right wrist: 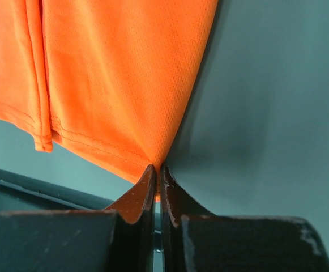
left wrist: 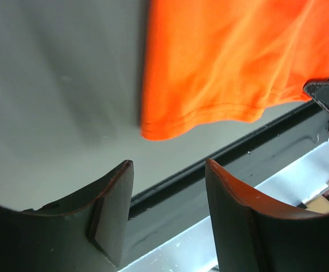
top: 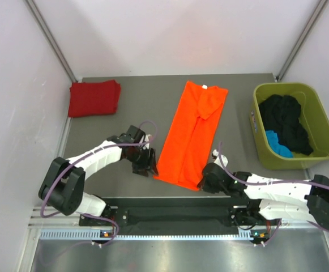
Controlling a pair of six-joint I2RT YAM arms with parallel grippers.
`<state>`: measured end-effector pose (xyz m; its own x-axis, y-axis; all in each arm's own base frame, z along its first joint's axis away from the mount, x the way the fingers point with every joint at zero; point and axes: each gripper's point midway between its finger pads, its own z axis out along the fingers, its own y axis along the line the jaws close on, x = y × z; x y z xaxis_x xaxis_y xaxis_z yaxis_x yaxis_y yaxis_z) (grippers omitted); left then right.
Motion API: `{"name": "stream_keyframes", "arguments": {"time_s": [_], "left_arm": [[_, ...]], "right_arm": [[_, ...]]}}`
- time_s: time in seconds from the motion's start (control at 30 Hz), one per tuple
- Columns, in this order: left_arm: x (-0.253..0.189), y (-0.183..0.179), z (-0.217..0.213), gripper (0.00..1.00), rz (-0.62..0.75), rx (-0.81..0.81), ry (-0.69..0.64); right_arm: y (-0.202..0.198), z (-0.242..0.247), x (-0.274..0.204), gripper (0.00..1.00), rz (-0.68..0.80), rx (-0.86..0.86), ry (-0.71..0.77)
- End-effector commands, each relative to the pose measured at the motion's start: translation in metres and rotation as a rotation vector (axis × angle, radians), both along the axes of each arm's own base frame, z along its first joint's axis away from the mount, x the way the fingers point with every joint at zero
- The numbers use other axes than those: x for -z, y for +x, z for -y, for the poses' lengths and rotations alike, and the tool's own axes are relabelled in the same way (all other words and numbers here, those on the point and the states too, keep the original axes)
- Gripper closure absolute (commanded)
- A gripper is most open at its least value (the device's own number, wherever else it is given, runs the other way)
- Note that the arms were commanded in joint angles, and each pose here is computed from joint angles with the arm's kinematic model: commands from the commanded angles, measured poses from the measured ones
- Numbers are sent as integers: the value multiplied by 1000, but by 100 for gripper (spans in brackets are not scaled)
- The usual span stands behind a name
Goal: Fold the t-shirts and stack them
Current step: Fold the tshirt
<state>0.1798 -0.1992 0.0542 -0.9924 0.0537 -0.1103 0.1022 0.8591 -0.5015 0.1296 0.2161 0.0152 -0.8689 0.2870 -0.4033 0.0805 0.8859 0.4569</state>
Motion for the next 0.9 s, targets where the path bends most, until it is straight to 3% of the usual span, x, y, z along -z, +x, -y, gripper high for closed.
{"name": "stream_keyframes", "arguments": {"time_s": [0.0, 0.67, 0.8, 0.87], "left_arm": [[-8, 5, 22, 42, 43, -28, -63], [33, -2, 9, 54, 13, -94, 37], [37, -3, 9, 65, 5, -100, 41], [35, -4, 12, 76, 6, -96, 20]], "right_arm": [[-17, 8, 9, 100, -40, -55, -29], [-22, 19, 14, 100, -44, -41, -30], [-23, 22, 16, 100, -45, -39, -31], [-24, 23, 15, 100, -40, -42, -30]]}}
